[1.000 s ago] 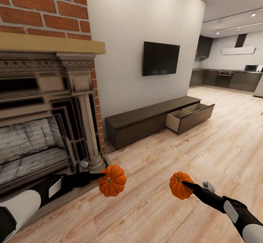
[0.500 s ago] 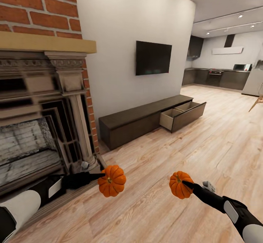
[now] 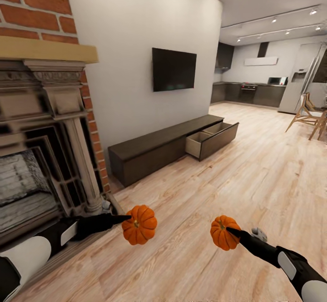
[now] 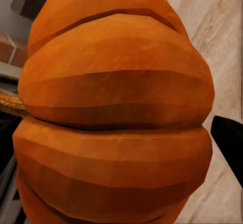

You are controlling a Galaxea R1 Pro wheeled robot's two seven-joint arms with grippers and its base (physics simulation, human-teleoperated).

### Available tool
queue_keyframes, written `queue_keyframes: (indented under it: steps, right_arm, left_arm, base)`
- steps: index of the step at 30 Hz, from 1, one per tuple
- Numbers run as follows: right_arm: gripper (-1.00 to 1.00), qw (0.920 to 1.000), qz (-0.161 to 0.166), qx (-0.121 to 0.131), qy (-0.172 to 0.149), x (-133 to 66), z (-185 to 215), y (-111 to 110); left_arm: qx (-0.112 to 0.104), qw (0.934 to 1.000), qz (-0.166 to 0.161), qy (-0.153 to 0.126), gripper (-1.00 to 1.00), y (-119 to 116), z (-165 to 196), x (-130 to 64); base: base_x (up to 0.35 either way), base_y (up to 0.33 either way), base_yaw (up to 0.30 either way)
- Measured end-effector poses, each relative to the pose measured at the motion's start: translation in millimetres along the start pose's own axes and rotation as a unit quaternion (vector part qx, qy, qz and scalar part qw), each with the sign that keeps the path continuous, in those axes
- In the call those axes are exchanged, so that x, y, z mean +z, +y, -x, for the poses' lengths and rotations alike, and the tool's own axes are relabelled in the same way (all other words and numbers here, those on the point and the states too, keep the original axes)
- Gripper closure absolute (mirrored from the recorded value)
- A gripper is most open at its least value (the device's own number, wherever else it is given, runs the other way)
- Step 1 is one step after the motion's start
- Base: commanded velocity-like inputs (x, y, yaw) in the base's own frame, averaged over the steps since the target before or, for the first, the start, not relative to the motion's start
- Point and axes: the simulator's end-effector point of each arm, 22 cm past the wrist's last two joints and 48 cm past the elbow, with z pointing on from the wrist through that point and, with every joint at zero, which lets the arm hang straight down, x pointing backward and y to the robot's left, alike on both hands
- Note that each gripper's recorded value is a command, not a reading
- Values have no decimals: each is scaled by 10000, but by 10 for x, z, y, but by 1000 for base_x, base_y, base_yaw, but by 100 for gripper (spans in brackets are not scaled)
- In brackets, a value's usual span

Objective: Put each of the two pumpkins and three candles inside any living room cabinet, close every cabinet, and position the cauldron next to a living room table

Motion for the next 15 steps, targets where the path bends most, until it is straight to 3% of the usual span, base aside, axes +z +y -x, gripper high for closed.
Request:
queue_keyframes:
  steps: [4, 9, 15]
  right_arm:
    - [100, 9999, -89, 66, 89, 15, -96, -75]
    - [100, 9980, -558, 148, 259, 6, -265, -349]
    - [100, 9952, -803, -130, 549, -15, -424, -504]
  left_arm:
    - [-38, 10000, -5, 22, 100, 20, -27, 33]
    - [-83, 10000, 12, 36, 100, 60, -56, 46]
    - [-128, 9999, 34, 48, 100, 107, -83, 50]
  base:
    - [0, 0, -36]
    - [0, 0, -3]
    - [0, 0, 0]
